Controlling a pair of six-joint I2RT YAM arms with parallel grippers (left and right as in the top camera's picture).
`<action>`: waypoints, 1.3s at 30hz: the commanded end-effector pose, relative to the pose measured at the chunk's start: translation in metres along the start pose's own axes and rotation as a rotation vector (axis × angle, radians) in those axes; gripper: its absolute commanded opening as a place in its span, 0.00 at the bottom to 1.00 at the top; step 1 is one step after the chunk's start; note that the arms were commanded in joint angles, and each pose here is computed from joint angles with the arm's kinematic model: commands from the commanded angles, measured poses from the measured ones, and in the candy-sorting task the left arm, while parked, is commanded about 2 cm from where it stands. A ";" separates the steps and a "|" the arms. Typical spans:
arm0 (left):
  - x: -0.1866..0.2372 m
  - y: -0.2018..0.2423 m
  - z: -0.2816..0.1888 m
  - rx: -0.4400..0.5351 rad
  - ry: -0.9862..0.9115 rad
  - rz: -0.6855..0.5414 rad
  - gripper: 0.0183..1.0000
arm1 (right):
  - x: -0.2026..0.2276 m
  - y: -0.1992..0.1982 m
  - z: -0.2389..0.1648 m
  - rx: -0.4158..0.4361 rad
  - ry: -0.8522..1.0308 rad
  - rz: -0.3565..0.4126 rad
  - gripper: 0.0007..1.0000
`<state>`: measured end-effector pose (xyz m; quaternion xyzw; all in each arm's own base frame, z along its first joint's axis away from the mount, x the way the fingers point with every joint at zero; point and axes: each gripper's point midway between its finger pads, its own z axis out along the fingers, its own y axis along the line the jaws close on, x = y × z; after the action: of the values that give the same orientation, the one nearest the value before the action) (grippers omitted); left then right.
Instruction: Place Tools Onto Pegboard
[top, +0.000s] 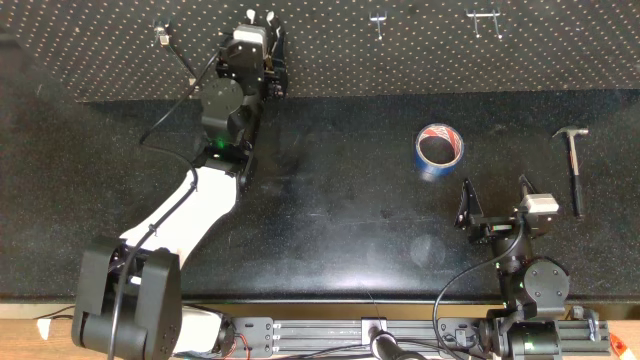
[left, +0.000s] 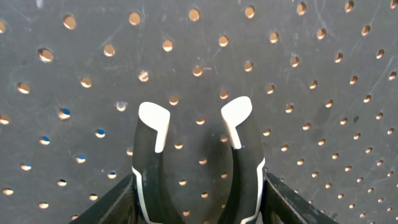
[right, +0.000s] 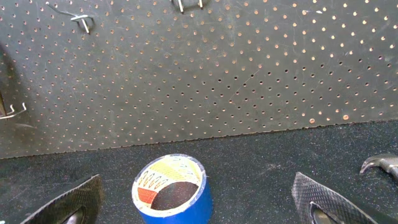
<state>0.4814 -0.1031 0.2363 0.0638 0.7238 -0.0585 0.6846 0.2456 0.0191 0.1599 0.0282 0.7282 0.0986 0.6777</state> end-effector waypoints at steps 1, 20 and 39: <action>-0.008 -0.002 0.004 0.013 -0.011 0.009 0.01 | 0.001 0.004 0.000 -0.021 0.004 0.011 0.99; 0.029 -0.007 0.002 0.041 0.140 0.015 0.01 | 0.001 0.004 0.000 -0.021 0.004 0.011 0.99; -0.026 0.015 -0.020 -0.034 0.041 0.010 1.00 | 0.001 0.004 0.000 -0.021 0.004 0.011 0.99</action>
<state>0.4718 -0.1017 0.2245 0.0735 0.7575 -0.0559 0.6463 0.2456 0.0191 0.1599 0.0282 0.7282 0.0986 0.6777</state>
